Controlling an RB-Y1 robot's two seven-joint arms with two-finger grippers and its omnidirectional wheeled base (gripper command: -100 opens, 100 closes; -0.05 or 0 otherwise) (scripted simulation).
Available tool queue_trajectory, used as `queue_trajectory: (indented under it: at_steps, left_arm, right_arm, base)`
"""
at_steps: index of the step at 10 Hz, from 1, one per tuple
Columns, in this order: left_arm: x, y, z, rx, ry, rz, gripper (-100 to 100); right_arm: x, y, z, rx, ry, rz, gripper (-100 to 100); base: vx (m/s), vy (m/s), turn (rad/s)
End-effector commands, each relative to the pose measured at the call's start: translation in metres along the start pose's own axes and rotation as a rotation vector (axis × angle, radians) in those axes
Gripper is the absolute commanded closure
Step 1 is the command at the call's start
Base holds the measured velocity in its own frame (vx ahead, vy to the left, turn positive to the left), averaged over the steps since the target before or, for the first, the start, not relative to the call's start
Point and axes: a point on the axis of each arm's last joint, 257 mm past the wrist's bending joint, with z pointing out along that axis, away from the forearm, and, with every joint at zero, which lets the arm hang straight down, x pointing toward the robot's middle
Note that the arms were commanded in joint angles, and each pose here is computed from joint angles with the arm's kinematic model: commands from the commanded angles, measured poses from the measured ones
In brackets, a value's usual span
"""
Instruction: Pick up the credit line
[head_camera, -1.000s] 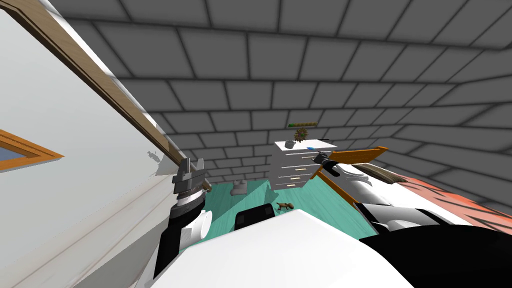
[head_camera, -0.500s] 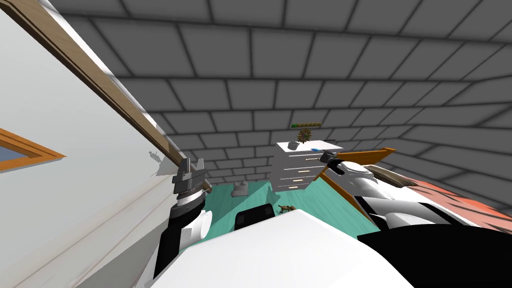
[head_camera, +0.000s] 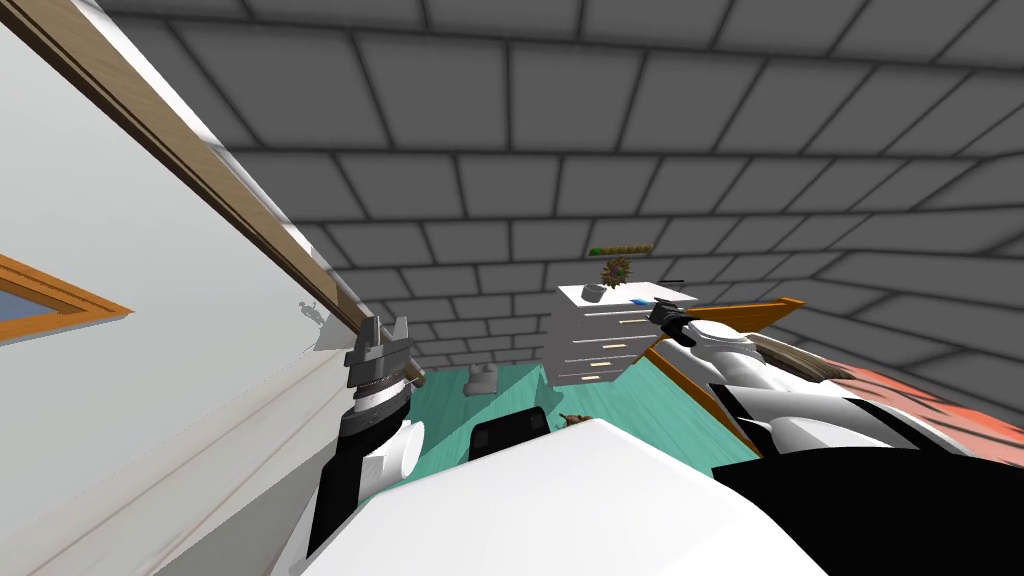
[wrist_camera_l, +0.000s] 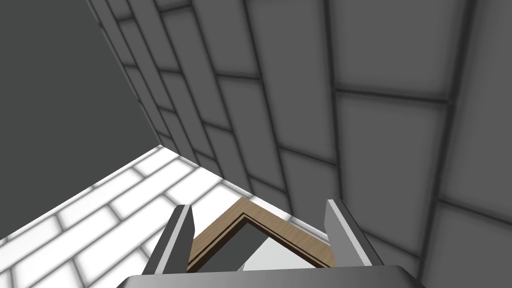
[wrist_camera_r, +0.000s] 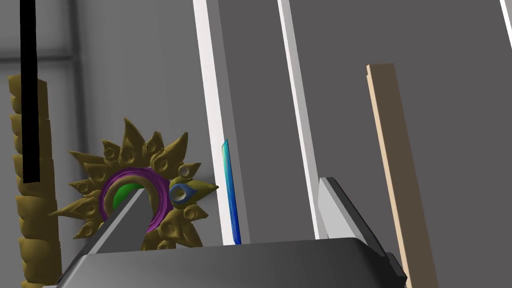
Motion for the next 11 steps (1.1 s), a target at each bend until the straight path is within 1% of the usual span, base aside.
queue_trajectory:
  at_steps: [1,2,3,4,5,6,8,9,11]
  left_arm:
    - [0.000,0.000,0.000,0.000,0.000,0.000,0]
    - [0.000,0.000,0.000,0.000,0.000,0.000,0]
    - [0.000,0.000,0.000,0.000,0.000,0.000,0]
    - [0.000,0.000,0.000,0.000,0.000,0.000,0]
    - [0.000,0.000,0.000,0.000,0.000,0.000,0]
    - [0.000,0.000,0.000,0.000,0.000,0.000,0]
    - [0.000,0.000,0.000,0.000,0.000,0.000,0]
    - [0.000,0.000,0.000,0.000,0.000,0.000,0]
    - [0.000,0.000,0.000,0.000,0.000,0.000,0]
  right_arm:
    - [0.000,0.000,0.000,0.000,0.000,0.000,-100]
    - [0.001,-0.001,0.000,0.000,0.003,-0.006,0]
    - [0.006,0.002,-0.001,-0.011,-0.004,-0.010,-100]
    - [0.006,0.002,-0.001,-0.011,-0.004,-0.010,-100]
    - [0.011,0.005,-0.002,-0.019,-0.011,-0.002,-100]
    - [0.011,0.005,-0.002,-0.019,-0.011,-0.013,-100]
    - [0.019,0.008,-0.006,-0.029,-0.028,0.008,-100]
    - [0.019,0.008,-0.006,-0.029,-0.029,-0.018,-100]
    - [0.022,0.009,-0.008,-0.030,-0.038,-0.019,-100]
  base:
    - [0.030,0.012,0.006]
    - [0.000,0.000,0.000]
    - [0.056,0.012,-0.050]
    - [0.061,0.014,-0.044]
    - [0.085,0.015,-0.056]
    - [0.073,0.017,-0.037]
    - [0.092,0.013,-0.072]
    - [0.079,0.005,-0.039]
    - [0.077,0.018,-0.045]
